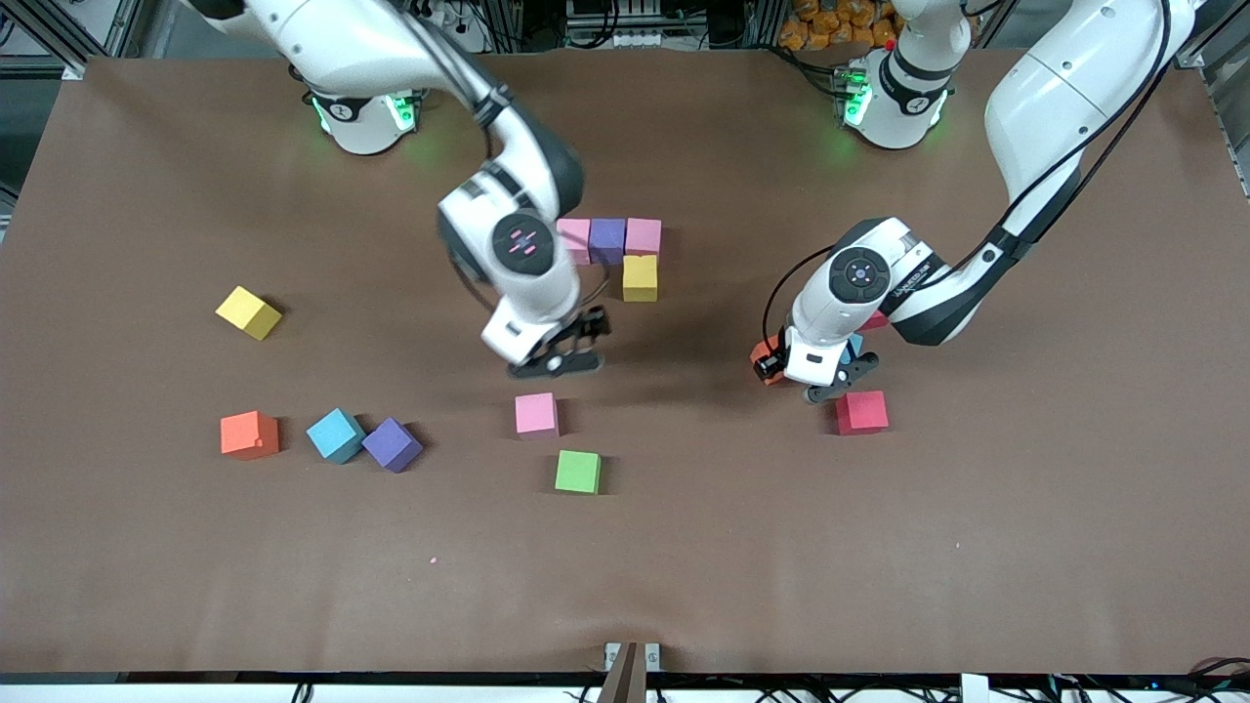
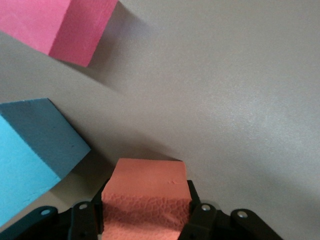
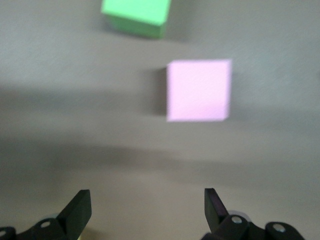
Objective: Form number 2 with 11 blocks
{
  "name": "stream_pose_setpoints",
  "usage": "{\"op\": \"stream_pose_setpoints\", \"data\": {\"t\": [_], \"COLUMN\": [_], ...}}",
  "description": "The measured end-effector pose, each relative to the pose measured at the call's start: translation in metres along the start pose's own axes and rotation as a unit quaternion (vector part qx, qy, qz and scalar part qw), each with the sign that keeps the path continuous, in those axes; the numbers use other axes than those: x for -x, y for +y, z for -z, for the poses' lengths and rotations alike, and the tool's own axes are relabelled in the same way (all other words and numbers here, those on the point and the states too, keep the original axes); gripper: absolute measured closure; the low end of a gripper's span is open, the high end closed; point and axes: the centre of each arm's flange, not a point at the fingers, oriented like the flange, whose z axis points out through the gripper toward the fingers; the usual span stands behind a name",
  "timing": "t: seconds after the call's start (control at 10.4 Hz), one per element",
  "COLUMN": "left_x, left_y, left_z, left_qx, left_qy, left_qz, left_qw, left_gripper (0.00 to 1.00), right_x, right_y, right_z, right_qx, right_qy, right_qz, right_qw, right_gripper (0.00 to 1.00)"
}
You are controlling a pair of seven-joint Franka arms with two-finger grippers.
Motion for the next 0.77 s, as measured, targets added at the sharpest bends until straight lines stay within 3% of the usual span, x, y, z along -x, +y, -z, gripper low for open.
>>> {"op": "stream_pose_setpoints", "data": {"t": [0.29, 0.77], "left_x": [0.013, 0.104], "left_y": [0.022, 0.092], "left_z": [0.012, 0.032], "left_qx": [-0.041, -0.023], "left_qy": [0.007, 0.021], "left_qz": [-0.044, -0.187], "left_qw": [0.998, 0.982], "left_gripper": [0.41, 0.41], "right_x": [-0.033, -0.049], "right_y": [0.033, 0.048], "right_z": [-0.02, -0.046], "right_qx": [-0.018, -0.024], "right_qy": [0.05, 0.067], "right_qz": [-0.001, 0.01], "right_qw": [0.999, 0.997], "right_gripper": [0.0, 0.0]}}
